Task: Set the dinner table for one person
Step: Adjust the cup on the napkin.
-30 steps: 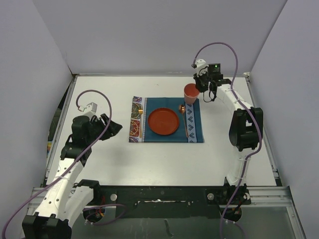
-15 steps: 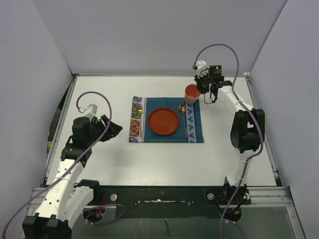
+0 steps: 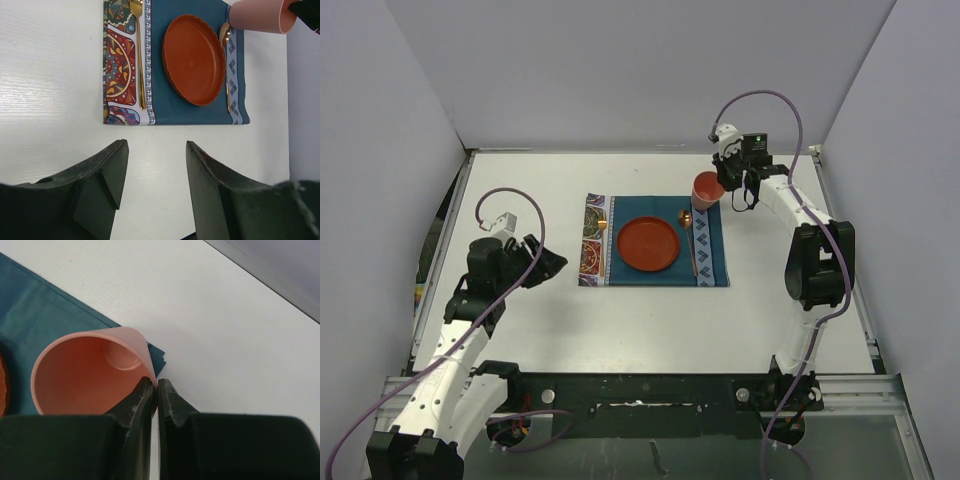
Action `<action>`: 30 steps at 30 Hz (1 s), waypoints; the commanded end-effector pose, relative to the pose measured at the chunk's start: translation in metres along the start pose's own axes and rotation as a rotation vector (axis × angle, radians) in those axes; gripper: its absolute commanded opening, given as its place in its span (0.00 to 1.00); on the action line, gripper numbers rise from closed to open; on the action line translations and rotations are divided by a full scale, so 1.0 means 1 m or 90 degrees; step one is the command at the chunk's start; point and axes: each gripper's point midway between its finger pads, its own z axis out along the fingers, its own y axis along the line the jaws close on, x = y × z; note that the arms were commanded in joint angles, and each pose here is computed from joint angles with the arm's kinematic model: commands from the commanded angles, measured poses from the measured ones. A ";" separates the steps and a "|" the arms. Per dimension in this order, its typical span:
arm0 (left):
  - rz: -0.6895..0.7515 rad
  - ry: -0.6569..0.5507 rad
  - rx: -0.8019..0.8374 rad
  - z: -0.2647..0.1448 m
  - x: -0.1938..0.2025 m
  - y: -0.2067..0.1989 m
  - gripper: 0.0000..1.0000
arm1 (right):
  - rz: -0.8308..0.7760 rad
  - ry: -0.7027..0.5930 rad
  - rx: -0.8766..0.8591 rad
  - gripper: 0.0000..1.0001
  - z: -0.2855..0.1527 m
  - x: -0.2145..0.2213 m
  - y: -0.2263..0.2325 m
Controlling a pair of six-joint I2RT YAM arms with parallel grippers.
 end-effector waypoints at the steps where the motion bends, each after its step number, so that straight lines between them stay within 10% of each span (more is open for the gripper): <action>1: 0.010 -0.030 0.036 -0.003 -0.011 -0.014 0.49 | 0.010 0.000 -0.007 0.00 -0.020 -0.009 0.002; 30: 0.007 -0.026 0.033 -0.008 -0.004 -0.010 0.49 | 0.010 0.015 -0.017 0.00 -0.013 -0.006 0.003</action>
